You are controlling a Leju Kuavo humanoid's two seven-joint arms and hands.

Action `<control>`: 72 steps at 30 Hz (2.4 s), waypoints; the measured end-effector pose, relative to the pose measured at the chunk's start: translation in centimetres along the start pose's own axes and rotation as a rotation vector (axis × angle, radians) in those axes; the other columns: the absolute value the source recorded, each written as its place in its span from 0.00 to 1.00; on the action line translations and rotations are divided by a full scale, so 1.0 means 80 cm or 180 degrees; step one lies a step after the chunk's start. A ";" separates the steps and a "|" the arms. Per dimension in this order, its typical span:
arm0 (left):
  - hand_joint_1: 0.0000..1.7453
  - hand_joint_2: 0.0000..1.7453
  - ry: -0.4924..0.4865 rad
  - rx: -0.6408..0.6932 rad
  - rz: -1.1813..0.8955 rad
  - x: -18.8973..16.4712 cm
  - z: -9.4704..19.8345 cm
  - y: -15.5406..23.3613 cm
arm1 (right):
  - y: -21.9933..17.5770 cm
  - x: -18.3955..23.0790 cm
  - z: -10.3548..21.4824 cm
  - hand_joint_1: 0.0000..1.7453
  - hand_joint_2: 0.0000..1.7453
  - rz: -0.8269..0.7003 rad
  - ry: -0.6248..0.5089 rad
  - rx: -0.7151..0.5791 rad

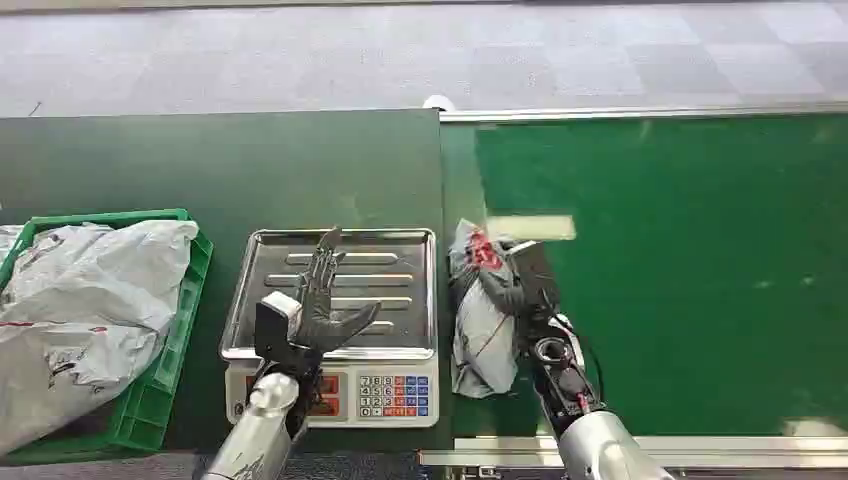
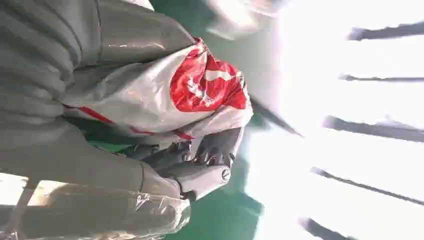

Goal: Moved the parcel from conveyor to table for the left to box.

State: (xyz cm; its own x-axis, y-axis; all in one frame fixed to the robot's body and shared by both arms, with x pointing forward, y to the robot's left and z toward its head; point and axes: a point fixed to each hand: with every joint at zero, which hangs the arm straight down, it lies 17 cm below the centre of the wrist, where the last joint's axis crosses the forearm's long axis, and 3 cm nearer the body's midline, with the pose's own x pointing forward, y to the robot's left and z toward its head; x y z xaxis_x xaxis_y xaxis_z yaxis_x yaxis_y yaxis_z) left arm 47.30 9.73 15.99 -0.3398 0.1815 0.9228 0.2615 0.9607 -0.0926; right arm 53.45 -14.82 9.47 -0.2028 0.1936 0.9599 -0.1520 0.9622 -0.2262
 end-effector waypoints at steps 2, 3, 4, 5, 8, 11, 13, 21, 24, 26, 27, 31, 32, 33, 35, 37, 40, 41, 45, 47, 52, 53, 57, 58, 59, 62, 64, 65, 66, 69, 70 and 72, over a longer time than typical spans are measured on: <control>0.00 1.00 0.0004 0.0004 0.0003 -0.001 0.000 0.000 | -0.024 0.033 -0.022 1.00 1.00 -0.0032 -0.0219 -0.0163; 0.00 1.00 0.0005 0.0006 0.0003 -0.001 0.001 0.001 | -0.031 0.037 -0.029 1.00 1.00 -0.0048 -0.0193 -0.0217; 0.00 1.00 -0.0001 0.0013 0.0000 -0.001 0.000 0.001 | -0.036 0.036 -0.030 1.00 1.00 -0.0078 -0.0159 -0.0268; 0.00 1.00 -0.0007 0.0012 -0.0003 0.000 -0.001 0.001 | -0.039 0.034 -0.028 1.00 1.00 -0.0105 -0.0152 -0.0313; 0.00 1.00 -0.0017 0.0019 -0.0006 0.001 -0.002 0.002 | -0.049 0.049 -0.032 1.00 1.00 -0.0188 -0.0257 -0.0431; 0.00 1.00 -0.0021 0.0015 -0.0007 0.001 -0.003 0.002 | -0.057 0.060 -0.036 1.00 1.00 -0.0222 -0.0340 -0.0505; 0.00 1.00 -0.0027 0.0009 -0.0005 0.002 -0.003 0.001 | -0.061 0.065 -0.037 1.00 1.00 -0.0240 -0.0375 -0.0547; 0.00 1.00 -0.0025 -0.0008 -0.0015 0.000 -0.004 0.000 | -0.074 0.080 -0.040 1.00 1.00 -0.0255 -0.0491 -0.0654; 0.00 1.00 -0.0049 0.0011 -0.0025 0.002 -0.004 0.002 | -0.082 0.088 -0.038 1.00 1.00 -0.0228 -0.0593 -0.0757; 0.00 1.00 -0.0090 0.0035 -0.0041 0.004 -0.005 0.004 | -0.088 0.097 -0.035 1.00 1.00 -0.0215 -0.0702 -0.0840; 0.00 1.00 -0.0102 0.0043 -0.0042 0.005 -0.005 0.005 | -0.090 0.101 -0.035 1.00 1.00 -0.0221 -0.0736 -0.0862; 0.00 1.00 -0.0109 0.0057 -0.0045 0.006 -0.005 0.007 | -0.096 0.109 -0.034 1.00 1.00 -0.0218 -0.0800 -0.0913; 0.00 1.00 -0.0108 0.0063 -0.0044 0.006 -0.005 0.008 | -0.097 0.110 -0.034 1.00 1.00 -0.0220 -0.0810 -0.0919; 0.00 1.00 -0.0108 0.0066 -0.0044 0.006 -0.005 0.008 | -0.098 0.111 -0.034 1.00 1.00 -0.0220 -0.0819 -0.0923; 0.00 1.00 -0.0109 0.0071 -0.0045 0.006 -0.005 0.009 | -0.098 0.114 -0.034 1.00 1.00 -0.0223 -0.0833 -0.0932; 0.00 1.00 -0.0194 0.0195 -0.0136 0.012 -0.006 0.018 | -0.101 0.116 -0.032 1.00 1.00 -0.0225 -0.0856 -0.0975; 0.00 1.00 -0.0314 0.0326 -0.0217 0.025 -0.010 0.028 | -0.104 0.124 -0.028 1.00 1.00 -0.0240 -0.0925 -0.1022; 0.00 1.00 -0.0329 0.0336 -0.0221 0.027 -0.010 0.029 | -0.105 0.126 -0.027 1.00 1.00 -0.0240 -0.0941 -0.1029; 0.00 1.00 -0.0378 0.0380 -0.0220 0.034 -0.011 0.031 | -0.107 0.134 -0.025 1.00 1.00 -0.0248 -0.1002 -0.1053; 0.00 1.00 -0.0388 0.0395 -0.0209 0.036 -0.011 0.032 | -0.108 0.136 -0.024 1.00 1.00 -0.0249 -0.1019 -0.1060; 0.00 1.00 -0.0416 0.0443 -0.0212 0.040 -0.010 0.037 | -0.109 0.142 -0.023 1.00 1.00 -0.0263 -0.1061 -0.1079; 0.00 1.00 -0.0422 0.0445 -0.0213 0.041 -0.010 0.037 | -0.110 0.143 -0.023 1.00 1.00 -0.0263 -0.1067 -0.1079; 0.00 1.00 -0.0428 0.0455 -0.0218 0.042 -0.010 0.038 | -0.110 0.146 -0.023 1.00 1.00 -0.0264 -0.1086 -0.1084; 0.00 1.00 -0.0428 0.0455 -0.0218 0.042 -0.010 0.038 | -0.111 0.146 -0.023 1.00 1.00 -0.0264 -0.1090 -0.1086; 0.00 1.00 -0.0431 0.0455 -0.0218 0.042 -0.010 0.038 | -0.111 0.147 -0.023 1.00 1.00 -0.0265 -0.1091 -0.1087; 0.00 1.00 -0.0440 0.0457 -0.0219 0.044 -0.010 0.038 | -0.110 0.147 -0.023 1.00 1.00 -0.0266 -0.1091 -0.1086; 0.00 1.00 -0.0445 0.0482 -0.0223 0.044 -0.010 0.040 | -0.110 0.147 -0.022 1.00 1.00 -0.0269 -0.1094 -0.1088; 0.00 1.00 -0.0463 0.0523 -0.0233 0.047 -0.009 0.043 | -0.109 0.149 -0.021 1.00 1.00 -0.0269 -0.1115 -0.1087; 0.00 1.00 -0.0478 0.0568 -0.0262 0.049 -0.008 0.047 | -0.108 0.152 -0.020 1.00 1.00 -0.0272 -0.1137 -0.1082; 0.00 1.00 -0.0557 0.0876 -0.0516 0.062 -0.006 0.069 | -0.104 0.165 -0.014 1.00 1.00 -0.0333 -0.1233 -0.1067; 0.00 1.00 -0.0581 0.0965 -0.0592 0.066 -0.004 0.076 | -0.102 0.168 -0.012 1.00 1.00 -0.0353 -0.1259 -0.1052; 0.00 1.00 -0.0634 0.1047 -0.0672 0.075 -0.005 0.081 | -0.098 0.176 -0.010 1.00 1.00 -0.0370 -0.1318 -0.1024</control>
State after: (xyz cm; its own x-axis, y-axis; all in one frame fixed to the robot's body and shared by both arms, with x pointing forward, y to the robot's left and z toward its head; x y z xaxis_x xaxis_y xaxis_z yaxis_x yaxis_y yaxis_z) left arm 47.32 16.98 21.04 -0.5310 -0.0202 0.8471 -0.1230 0.9910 -0.0534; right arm 52.55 -19.51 24.91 -0.5769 0.0530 0.8151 0.0948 0.9955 0.0023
